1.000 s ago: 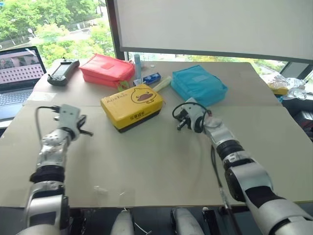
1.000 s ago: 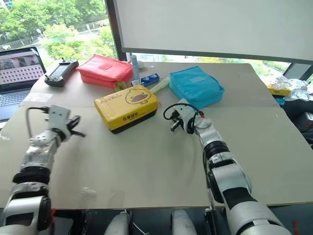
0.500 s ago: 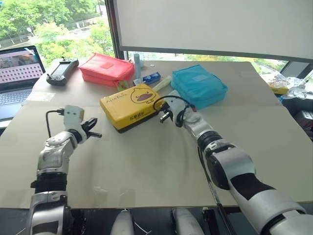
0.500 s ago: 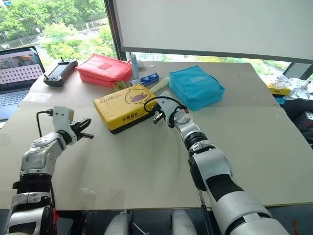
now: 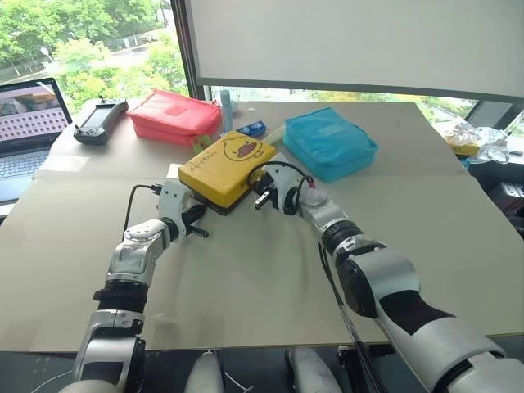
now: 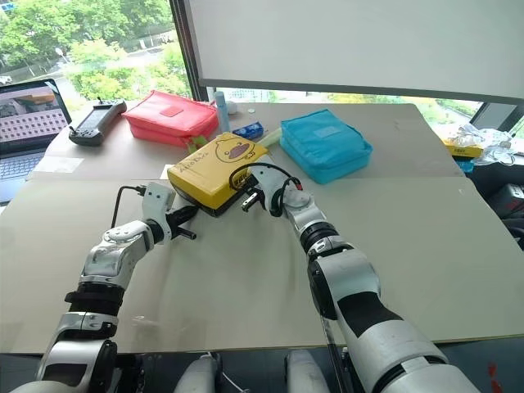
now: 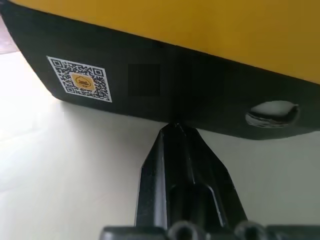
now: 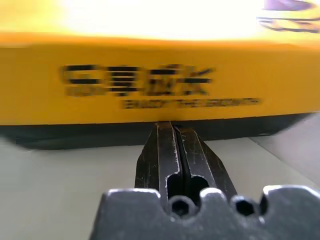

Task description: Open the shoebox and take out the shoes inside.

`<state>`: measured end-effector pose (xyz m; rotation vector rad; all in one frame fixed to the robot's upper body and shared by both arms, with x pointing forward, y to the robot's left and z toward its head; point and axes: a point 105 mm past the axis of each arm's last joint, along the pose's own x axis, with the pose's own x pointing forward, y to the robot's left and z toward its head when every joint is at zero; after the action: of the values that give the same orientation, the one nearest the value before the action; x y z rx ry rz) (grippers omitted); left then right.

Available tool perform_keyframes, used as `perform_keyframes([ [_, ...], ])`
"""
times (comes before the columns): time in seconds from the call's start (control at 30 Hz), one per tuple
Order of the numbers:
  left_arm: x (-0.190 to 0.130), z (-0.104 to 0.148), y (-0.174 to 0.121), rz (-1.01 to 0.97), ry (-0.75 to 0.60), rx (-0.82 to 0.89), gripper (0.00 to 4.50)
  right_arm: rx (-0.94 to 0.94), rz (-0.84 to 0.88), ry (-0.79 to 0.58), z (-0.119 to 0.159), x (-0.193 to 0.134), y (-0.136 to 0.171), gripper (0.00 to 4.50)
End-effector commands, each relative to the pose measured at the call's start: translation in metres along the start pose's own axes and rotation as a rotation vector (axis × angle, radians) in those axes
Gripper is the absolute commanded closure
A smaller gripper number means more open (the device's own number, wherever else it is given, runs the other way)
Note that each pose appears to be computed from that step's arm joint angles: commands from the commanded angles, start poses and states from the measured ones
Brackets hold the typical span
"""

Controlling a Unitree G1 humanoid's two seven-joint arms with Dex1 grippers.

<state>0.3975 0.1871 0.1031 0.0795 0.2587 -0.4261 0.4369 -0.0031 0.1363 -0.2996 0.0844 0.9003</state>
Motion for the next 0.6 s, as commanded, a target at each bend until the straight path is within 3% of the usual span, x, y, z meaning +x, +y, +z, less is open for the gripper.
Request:
perform_keyframes([
  [0.03, -0.003, 0.017, -0.012, -0.068, -0.037, 0.021, 4.50, -0.030, 0.166, -0.092, 0.018, 0.002, 0.022, 4.45],
  [0.2, -0.018, 0.019, -0.003, -0.073, -0.016, 0.070, 4.50, -0.083, 0.199, -0.057, 0.012, -0.005, 0.019, 4.45],
  [0.43, -0.059, 0.058, 0.114, 0.353, -0.099, 0.176, 4.50, -0.119, 0.081, -0.008, 0.013, -0.032, -0.025, 4.45],
  [0.5, -0.059, 0.067, 0.130, 0.414, -0.124, 0.195, 4.50, -0.116, 0.068, -0.002, 0.014, -0.040, -0.033, 4.45],
  [0.6, -0.045, 0.083, 0.131, 0.412, -0.185, 0.198, 4.50, -0.140, 0.058, 0.020, 0.015, -0.057, -0.044, 4.45],
])
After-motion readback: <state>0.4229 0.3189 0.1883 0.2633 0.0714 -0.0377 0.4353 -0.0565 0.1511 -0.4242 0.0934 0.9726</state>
